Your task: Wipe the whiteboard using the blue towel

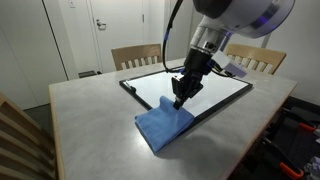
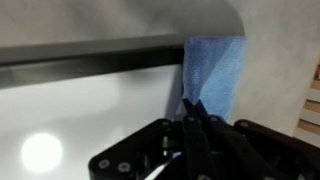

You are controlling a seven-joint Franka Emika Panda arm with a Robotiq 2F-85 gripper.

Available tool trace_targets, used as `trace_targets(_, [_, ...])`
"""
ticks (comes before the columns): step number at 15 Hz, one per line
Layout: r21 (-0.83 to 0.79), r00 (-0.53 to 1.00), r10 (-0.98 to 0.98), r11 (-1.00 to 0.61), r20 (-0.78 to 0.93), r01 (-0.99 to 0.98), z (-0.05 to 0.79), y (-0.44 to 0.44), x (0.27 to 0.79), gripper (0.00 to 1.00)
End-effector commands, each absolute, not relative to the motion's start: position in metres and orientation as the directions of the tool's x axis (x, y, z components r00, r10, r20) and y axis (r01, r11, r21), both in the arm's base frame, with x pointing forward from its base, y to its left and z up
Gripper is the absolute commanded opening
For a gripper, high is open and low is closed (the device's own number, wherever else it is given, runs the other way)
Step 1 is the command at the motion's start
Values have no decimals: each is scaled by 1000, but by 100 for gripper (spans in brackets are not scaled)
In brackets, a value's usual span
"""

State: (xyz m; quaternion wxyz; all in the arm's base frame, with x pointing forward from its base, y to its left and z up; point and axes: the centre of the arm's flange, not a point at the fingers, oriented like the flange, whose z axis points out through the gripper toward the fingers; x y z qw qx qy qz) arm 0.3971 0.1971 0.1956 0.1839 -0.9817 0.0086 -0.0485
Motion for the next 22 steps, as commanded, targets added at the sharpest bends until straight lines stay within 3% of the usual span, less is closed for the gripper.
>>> trace_targets(1, [-260, 995, -86, -963, 60, -68, 153, 173, 380, 1])
trace_targets(8, [-84, 981, -147, -987, 124, -137, 140, 160, 393, 1])
trace_targets(16, [-127, 985, -65, -991, 157, -45, 193, 202, 412, 1])
trace_targets(22, [-95, 986, -102, -991, 135, -89, 199, 174, 423, 1])
